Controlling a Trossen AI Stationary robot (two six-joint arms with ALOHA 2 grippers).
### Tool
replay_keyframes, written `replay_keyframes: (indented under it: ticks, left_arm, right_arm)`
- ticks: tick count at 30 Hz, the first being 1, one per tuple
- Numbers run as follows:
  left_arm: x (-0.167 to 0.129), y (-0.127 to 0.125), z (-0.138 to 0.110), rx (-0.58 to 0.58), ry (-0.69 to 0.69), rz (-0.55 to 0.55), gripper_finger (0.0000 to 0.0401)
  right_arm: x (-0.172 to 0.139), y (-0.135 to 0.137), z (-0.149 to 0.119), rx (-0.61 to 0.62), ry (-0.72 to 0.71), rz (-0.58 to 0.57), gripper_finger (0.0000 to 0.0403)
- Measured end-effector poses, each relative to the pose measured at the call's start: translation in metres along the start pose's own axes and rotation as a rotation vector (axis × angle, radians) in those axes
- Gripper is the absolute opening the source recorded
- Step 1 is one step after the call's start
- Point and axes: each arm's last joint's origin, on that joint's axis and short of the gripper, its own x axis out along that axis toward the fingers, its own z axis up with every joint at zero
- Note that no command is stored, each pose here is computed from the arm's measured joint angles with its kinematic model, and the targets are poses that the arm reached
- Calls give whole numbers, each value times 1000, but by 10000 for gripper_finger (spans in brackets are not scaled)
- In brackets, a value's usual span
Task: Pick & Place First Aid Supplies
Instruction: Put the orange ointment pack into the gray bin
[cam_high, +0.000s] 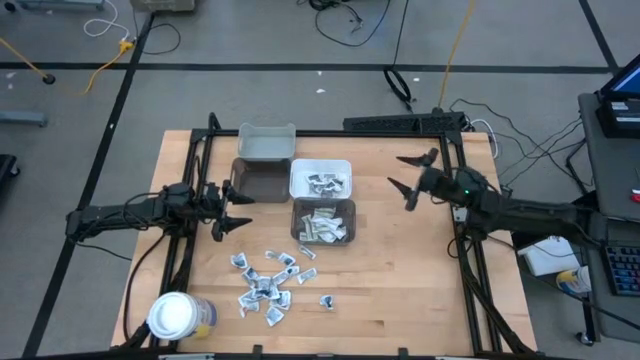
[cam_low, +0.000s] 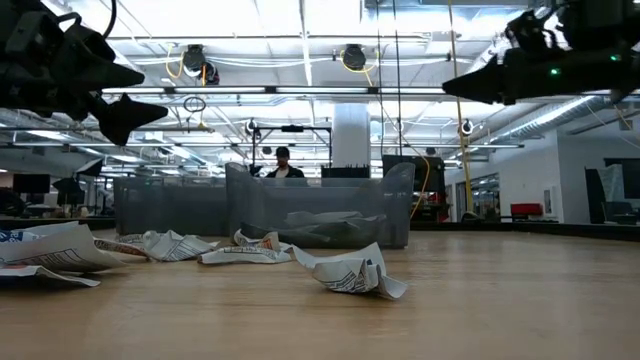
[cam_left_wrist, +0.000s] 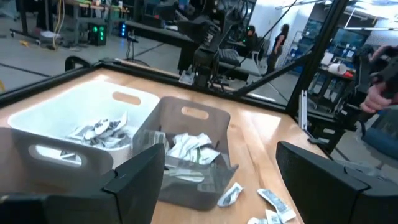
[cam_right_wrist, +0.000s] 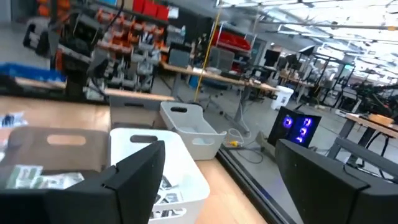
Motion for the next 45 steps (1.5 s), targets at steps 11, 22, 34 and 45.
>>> replay_keyframes:
  ticks: [11, 22, 34, 45]
  left_arm:
    - [0, 0, 0, -1, 4, 1, 310]
    - [0, 0, 0, -1, 4, 0, 310]
    - [0, 0, 0, -1, 4, 0, 310]
    - [0, 0, 0, -1, 4, 0, 310]
  right_arm:
    - [-29, -9, -17, 71, 30, -96, 298]
    - [-46, -12, -30, 235, 27, -199, 298]
    - [-54, -9, -40, 401, 19, -225, 297]
    - [-54, -8, -43, 414, 44, -192, 297]
